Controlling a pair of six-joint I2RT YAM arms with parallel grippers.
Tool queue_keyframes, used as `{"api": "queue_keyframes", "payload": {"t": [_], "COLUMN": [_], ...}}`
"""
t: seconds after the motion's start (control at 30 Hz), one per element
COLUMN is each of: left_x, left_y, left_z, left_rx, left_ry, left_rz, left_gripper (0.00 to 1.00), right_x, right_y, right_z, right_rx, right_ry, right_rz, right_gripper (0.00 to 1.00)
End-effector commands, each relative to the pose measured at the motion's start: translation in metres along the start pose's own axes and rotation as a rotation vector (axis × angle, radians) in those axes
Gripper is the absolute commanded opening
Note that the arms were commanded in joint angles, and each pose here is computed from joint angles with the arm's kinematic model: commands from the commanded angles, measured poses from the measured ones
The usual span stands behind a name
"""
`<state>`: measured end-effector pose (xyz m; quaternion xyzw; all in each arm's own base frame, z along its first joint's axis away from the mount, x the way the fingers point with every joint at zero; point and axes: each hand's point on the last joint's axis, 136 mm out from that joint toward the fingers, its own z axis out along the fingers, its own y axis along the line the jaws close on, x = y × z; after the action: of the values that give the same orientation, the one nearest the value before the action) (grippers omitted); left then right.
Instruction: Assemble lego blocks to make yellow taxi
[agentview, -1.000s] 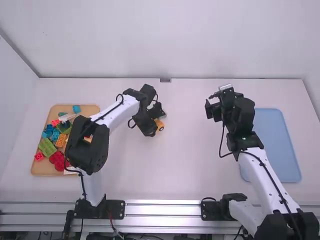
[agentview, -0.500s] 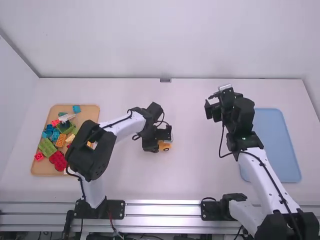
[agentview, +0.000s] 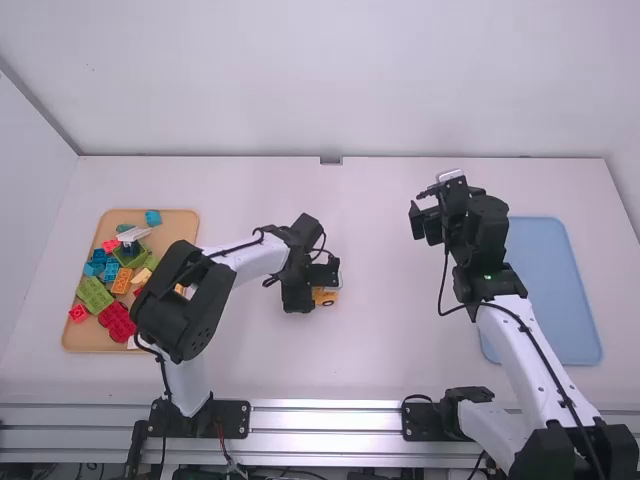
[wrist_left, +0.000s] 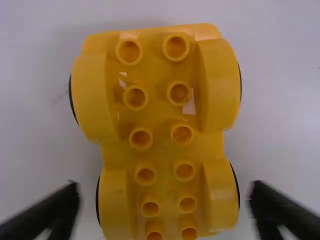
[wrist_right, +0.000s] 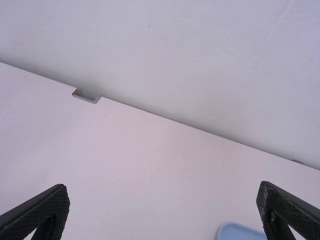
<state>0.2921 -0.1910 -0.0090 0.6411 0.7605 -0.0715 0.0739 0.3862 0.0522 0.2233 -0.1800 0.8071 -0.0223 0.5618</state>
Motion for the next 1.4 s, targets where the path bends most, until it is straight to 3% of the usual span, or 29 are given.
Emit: {"api": "queue_keyframes", "payload": {"t": [0.0,0.17,0.53,0.77,0.93,1.1,1.2,1.27,1.37], "left_x": [0.0,-0.003,-0.032,-0.004,0.065,0.148,0.213,0.269,0.32], "left_y": [0.002,0.007,0.037,0.109,0.153,0.166,0.16,0.142,0.121], "left_z": [-0.004,-0.007,-0.081,-0.142,-0.172,-0.185,-0.188,-0.19,-0.196], "left_rx": [-0.013,-0.029,0.012,-0.097,-0.153,-0.166,-0.249,-0.345,-0.458], "left_ry": [-0.002,0.003,-0.123,-0.241,-0.309,-0.334,-0.263,-0.147,-0.042], "left_rz": [-0.013,-0.013,-0.154,-0.668,-1.144,-1.585,-1.817,-2.02,-2.223], "left_gripper": [0.99,0.99,0.93,0.93,0.96,0.99,0.99,0.99,0.99], "right_x": [-0.018,-0.018,-0.017,-0.018,-0.018,-0.018,-0.018,-0.018,-0.018], "right_y": [-0.004,-0.004,-0.004,-0.004,-0.004,-0.004,-0.004,-0.004,-0.004], "right_z": [-0.001,-0.001,-0.001,-0.001,-0.001,-0.001,-0.001,-0.001,-0.001], "right_rx": [0.007,0.006,0.007,0.007,0.007,0.007,0.007,0.007,0.008], "right_ry": [-0.033,-0.033,-0.032,-0.034,-0.034,-0.033,-0.033,-0.033,-0.036], "right_rz": [0.002,0.003,0.003,0.002,0.002,0.003,0.003,0.002,0.002], "right_gripper": [0.99,0.99,0.99,0.99,0.99,0.99,0.98,0.98,0.99]}}
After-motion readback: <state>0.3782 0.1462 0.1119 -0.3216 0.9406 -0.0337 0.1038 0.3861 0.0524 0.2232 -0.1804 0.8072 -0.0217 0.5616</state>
